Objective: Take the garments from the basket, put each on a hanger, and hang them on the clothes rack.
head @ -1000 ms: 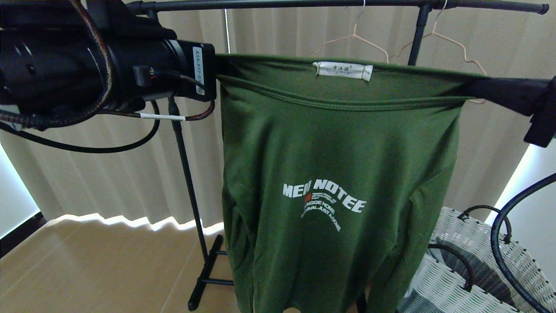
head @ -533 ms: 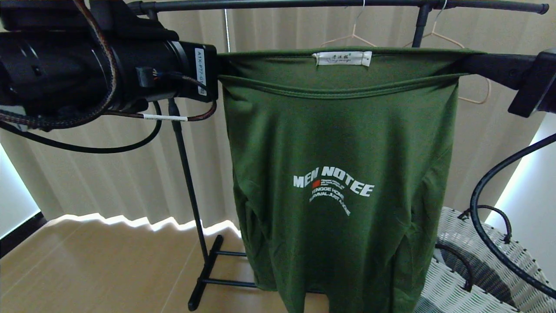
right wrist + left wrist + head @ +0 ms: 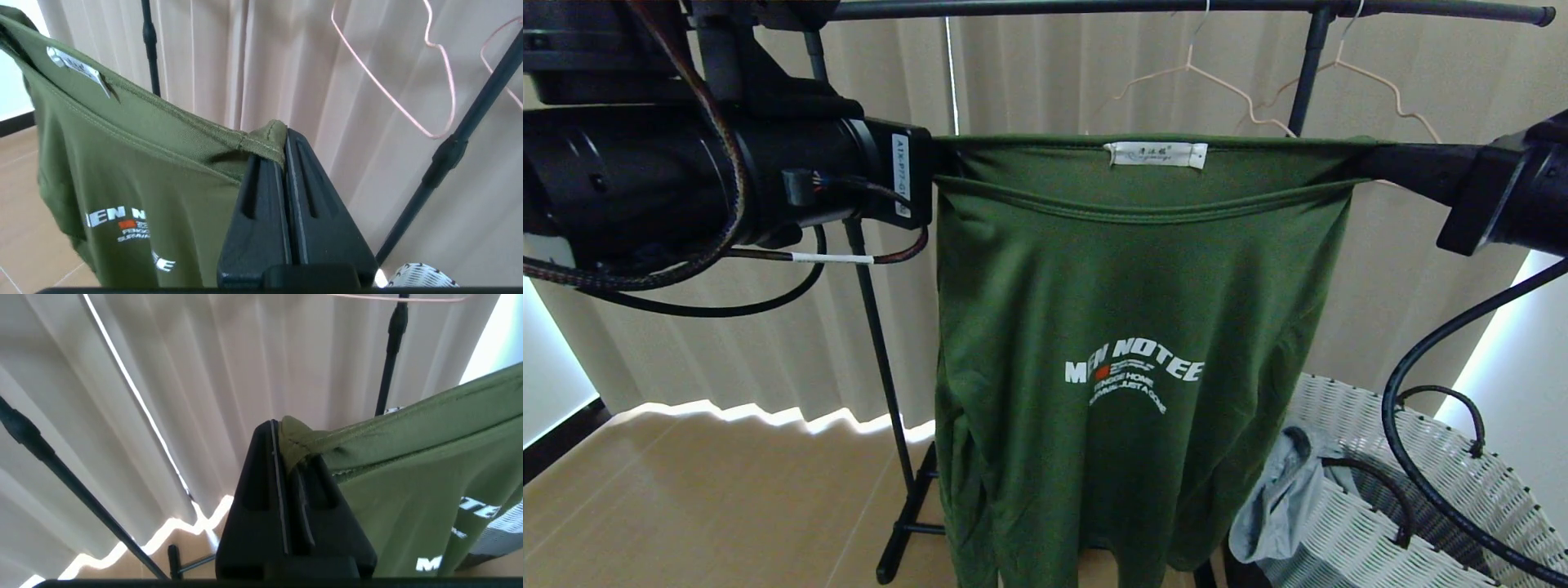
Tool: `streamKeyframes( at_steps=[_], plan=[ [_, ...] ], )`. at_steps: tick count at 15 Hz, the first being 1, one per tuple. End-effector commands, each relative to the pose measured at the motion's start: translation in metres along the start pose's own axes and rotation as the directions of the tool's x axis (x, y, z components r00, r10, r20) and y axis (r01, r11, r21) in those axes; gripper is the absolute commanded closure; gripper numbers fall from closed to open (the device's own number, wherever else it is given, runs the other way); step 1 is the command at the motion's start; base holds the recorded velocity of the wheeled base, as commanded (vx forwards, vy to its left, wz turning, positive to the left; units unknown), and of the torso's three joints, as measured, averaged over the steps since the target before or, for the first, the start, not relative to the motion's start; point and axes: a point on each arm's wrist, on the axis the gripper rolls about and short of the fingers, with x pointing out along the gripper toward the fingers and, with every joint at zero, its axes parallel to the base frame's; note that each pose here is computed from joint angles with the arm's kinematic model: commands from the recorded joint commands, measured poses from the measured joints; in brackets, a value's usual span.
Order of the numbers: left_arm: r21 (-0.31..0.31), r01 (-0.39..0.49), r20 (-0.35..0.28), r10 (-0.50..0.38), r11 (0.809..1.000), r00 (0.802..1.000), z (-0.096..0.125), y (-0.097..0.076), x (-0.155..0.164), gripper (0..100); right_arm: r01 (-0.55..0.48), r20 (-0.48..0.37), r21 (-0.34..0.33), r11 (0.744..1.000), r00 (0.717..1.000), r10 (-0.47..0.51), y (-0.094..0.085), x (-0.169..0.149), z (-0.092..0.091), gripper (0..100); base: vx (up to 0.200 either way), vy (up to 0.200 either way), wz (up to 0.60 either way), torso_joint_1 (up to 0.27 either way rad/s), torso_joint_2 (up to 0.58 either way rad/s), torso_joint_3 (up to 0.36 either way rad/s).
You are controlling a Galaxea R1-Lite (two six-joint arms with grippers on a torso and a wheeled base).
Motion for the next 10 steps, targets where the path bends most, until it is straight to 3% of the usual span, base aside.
streamKeyframes(
  at_steps=[1, 10],
  plan=[
    [-0.002, 0.001, 0.016, 0.000, 1.000, 1.000, 0.0035, 0.0013, -0.0052, 100, -0.001, -0.005, 0.000, 1.000, 1.000, 0.001, 0.0001, 0.0003, -0.0004, 100, 0.000, 0.000, 0.00, 0.000, 0.00, 0.000],
    [0.002, -0.001, 0.019, 0.001, 1.000, 1.000, 0.0040, 0.0019, -0.0076, 100, 0.002, -0.009, 0.000, 1.000, 1.000, -0.002, -0.0003, 0.0003, -0.0009, 100, 0.000, 0.000, 0.00, 0.000, 0.00, 0.000]
  ],
)
